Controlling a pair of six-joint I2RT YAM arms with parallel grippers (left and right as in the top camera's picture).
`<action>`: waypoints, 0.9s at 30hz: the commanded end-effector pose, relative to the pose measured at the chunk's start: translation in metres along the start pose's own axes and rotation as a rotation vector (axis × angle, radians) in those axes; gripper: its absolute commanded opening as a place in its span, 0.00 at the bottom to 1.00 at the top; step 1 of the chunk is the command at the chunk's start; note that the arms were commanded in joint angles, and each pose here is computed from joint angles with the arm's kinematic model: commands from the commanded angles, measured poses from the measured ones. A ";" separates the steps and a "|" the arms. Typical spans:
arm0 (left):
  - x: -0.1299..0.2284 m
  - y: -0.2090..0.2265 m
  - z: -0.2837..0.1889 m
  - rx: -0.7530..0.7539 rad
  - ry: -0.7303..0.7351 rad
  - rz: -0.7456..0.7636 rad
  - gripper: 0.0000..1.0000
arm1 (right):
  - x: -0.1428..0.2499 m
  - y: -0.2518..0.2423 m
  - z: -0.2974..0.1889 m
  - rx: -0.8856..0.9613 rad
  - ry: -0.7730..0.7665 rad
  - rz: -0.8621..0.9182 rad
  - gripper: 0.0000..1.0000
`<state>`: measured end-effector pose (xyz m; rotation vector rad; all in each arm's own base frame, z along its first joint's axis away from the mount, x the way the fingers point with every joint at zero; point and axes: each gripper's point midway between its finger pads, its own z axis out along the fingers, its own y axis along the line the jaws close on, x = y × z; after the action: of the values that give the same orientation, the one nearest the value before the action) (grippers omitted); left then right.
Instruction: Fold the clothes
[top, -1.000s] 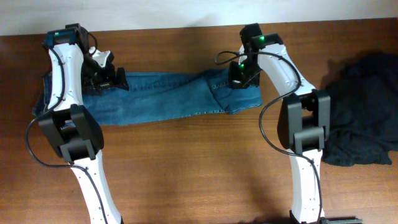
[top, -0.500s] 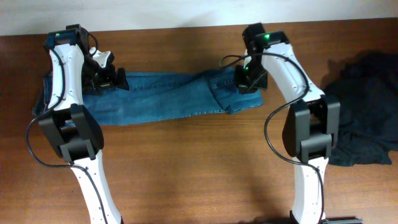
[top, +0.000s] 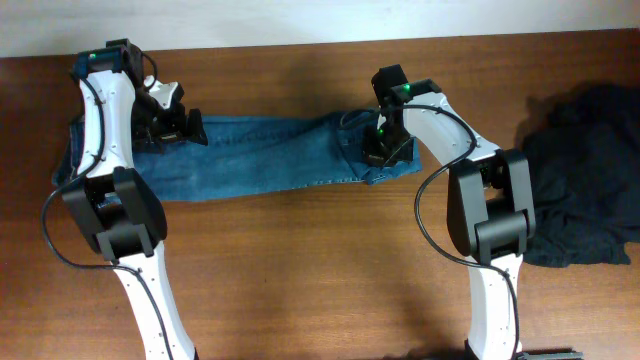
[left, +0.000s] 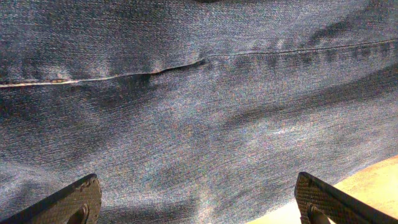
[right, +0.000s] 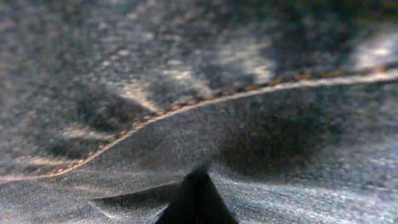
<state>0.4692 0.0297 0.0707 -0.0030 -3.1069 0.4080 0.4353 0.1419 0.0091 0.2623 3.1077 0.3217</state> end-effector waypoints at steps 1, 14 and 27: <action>0.001 -0.002 -0.001 0.001 0.001 0.016 0.99 | -0.009 0.011 -0.022 -0.016 -0.039 -0.007 0.04; 0.001 -0.002 -0.001 0.001 0.000 0.016 0.99 | -0.059 0.040 -0.090 -0.069 -0.262 -0.050 0.07; 0.004 -0.003 -0.001 0.002 0.010 0.013 0.99 | -0.077 0.029 0.000 -0.041 -0.199 -0.011 0.04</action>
<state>0.4672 0.0294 0.0708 -0.0014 -3.0985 0.4089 0.5202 0.1575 0.0278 0.2343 2.8734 0.3671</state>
